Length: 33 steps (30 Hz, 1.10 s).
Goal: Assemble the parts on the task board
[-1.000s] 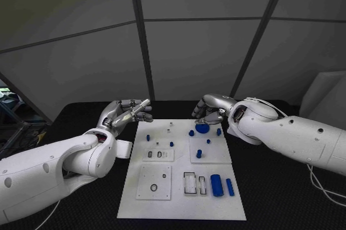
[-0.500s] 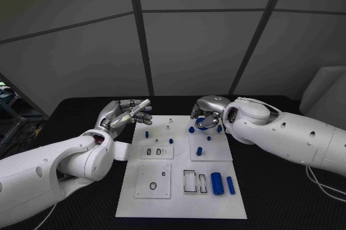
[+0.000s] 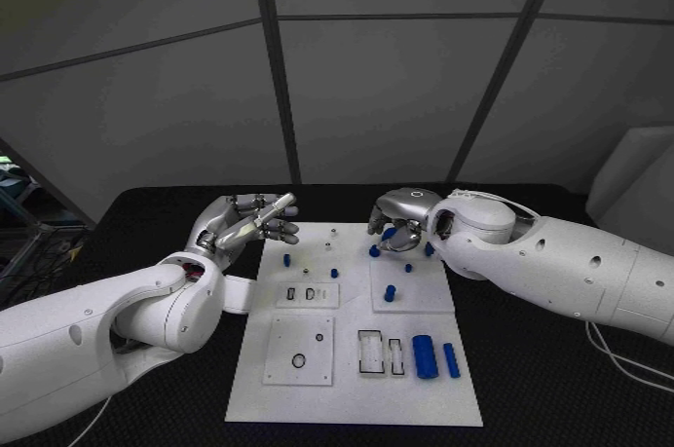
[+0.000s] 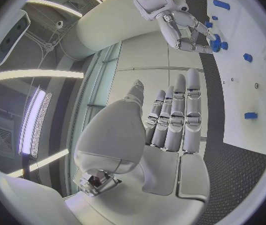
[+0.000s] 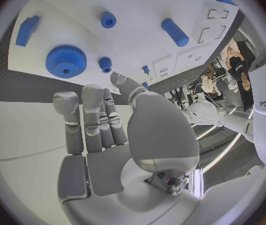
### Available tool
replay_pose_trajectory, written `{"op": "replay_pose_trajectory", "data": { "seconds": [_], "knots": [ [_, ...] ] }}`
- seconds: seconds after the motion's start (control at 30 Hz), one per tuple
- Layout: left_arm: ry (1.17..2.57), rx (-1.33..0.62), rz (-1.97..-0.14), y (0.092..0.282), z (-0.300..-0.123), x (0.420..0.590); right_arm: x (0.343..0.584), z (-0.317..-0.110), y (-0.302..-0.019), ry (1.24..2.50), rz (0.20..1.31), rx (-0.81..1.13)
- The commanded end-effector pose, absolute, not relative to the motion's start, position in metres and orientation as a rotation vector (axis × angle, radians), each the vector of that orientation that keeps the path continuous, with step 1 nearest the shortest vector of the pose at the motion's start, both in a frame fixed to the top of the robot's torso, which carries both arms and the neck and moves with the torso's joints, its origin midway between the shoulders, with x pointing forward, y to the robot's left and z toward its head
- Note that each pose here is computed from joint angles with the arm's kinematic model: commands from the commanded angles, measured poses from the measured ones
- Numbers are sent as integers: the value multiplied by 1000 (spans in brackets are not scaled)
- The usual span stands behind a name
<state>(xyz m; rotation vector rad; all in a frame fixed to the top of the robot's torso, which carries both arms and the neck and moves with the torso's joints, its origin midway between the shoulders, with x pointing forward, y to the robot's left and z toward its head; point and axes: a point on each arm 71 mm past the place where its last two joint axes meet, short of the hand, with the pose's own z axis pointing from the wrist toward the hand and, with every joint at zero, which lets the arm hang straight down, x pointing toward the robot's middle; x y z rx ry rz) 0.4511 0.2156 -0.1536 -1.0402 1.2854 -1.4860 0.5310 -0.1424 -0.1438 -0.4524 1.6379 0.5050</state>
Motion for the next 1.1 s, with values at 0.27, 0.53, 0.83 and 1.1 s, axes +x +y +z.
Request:
{"op": "replay_pose_trajectory", "data": {
  "seconds": [0.27,0.53,0.83,1.1],
  "knots": [
    [1299,-1047,-1513,215,-153,451,533,-154,-137,1671,482,-503],
    [1297,-1050,-1507,217,-154,452,533,-158,-135,1687,474,-519],
    [1298,-1053,-1501,218,-154,453,534,-159,-134,1688,474,-521],
    [1299,-1055,-1499,219,-155,453,535,-160,-134,1691,471,-519]
  ]
}}
